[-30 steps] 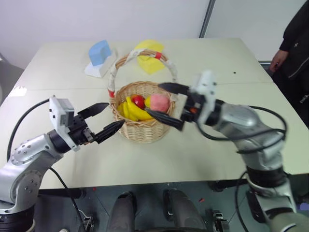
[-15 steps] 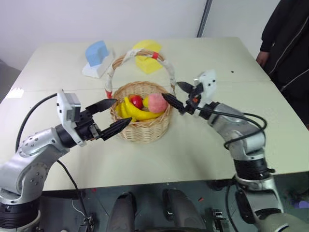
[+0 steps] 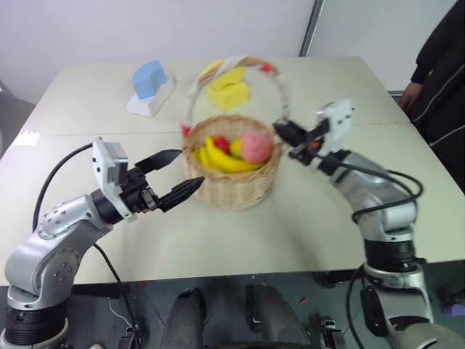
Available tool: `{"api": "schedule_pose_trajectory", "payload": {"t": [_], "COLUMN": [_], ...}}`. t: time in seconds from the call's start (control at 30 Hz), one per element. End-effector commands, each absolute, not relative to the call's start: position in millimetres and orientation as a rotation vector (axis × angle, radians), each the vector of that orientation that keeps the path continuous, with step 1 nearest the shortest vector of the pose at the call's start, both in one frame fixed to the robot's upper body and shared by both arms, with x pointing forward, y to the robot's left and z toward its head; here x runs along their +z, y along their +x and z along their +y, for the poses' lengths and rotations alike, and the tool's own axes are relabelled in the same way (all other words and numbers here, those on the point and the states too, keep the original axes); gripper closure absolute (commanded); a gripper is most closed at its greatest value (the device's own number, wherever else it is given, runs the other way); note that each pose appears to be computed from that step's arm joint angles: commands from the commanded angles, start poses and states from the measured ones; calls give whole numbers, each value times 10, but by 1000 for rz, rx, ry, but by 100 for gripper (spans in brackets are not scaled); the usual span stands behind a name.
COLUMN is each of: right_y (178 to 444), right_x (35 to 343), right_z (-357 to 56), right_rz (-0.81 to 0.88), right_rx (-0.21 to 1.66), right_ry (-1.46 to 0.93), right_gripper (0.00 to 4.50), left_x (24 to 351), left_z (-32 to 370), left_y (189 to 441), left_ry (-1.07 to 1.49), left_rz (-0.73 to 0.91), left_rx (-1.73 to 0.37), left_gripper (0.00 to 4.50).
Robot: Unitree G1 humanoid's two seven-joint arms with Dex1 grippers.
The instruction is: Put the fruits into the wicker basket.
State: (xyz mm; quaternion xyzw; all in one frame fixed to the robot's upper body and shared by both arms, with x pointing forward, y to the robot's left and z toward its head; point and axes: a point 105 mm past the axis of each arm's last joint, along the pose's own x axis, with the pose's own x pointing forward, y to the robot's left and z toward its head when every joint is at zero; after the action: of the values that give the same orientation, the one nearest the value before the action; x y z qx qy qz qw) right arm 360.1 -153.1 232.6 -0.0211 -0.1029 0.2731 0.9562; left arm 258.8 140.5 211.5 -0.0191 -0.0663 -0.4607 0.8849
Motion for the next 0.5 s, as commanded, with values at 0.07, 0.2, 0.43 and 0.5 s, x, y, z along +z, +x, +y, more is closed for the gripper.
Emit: {"api": "schedule_pose_trajectory", "payload": {"t": [0.07,0.2,0.43,0.5], "right_y": [3651,3723,3775,3745], "right_x": [2657,2596,2437,2415], "right_z": [-2406,-2954,-3167,-3168], "right_rz": [-331,-303,-274,-270], "right_rx": [187,-77,-160,-149], "right_ry": [-111,-139,-125,-121], "right_gripper": [449,449,400,310], "left_x": [2220,2234,2247,2240], "left_z": [1335,1285,1232,1239], "left_y": [2592,2624,2672,2676], "left_ry": [-24,-29,-33,-32], "left_rz": [-197,-206,-214,-207], "left_rx": [-991,-1011,-1021,-1017], "left_gripper": [0,0,0,0]}}
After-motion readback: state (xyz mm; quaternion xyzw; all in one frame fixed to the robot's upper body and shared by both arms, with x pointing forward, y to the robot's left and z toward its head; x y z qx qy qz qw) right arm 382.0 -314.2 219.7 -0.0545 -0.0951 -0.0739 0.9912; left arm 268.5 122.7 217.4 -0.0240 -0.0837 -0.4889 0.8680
